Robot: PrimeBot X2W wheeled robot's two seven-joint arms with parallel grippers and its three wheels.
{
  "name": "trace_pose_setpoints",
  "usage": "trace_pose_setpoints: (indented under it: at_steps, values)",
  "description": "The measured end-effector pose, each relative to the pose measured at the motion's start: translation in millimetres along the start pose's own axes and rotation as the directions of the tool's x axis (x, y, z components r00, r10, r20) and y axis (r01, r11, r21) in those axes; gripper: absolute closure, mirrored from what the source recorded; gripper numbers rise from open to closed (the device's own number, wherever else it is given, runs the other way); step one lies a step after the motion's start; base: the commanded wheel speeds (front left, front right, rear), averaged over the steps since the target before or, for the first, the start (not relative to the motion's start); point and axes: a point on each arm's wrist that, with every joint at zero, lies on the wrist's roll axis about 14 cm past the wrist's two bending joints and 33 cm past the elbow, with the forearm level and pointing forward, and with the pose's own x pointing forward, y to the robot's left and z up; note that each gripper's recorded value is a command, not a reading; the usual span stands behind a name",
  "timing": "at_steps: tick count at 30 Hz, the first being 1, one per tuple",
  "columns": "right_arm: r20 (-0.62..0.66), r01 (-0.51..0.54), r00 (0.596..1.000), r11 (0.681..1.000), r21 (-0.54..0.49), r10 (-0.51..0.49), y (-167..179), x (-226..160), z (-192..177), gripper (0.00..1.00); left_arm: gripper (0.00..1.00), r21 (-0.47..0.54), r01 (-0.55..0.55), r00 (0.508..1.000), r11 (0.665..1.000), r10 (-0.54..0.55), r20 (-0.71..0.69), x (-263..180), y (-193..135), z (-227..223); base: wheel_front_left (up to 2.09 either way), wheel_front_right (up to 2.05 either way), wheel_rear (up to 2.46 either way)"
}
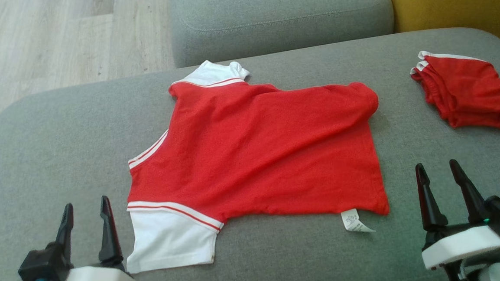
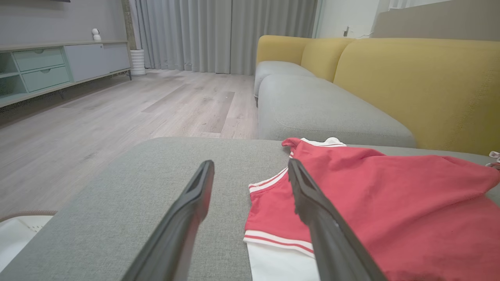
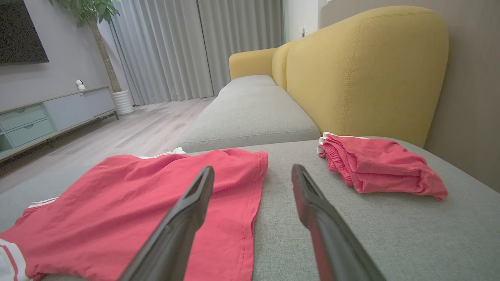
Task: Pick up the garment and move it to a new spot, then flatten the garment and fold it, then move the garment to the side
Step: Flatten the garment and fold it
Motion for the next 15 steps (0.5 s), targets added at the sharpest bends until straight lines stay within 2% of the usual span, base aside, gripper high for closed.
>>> trace_pose_setpoints:
  at_steps: [15]
  values:
    - [-0.010,0.006,1.000,1.000,-0.001,-0.006,-2.1,-1.2,-0.9,0.00,0.00,0.020,0.025,0.999,0.999,-0.026,0.026,1.7,-2.4,3.4,0.00,0.00,0.00]
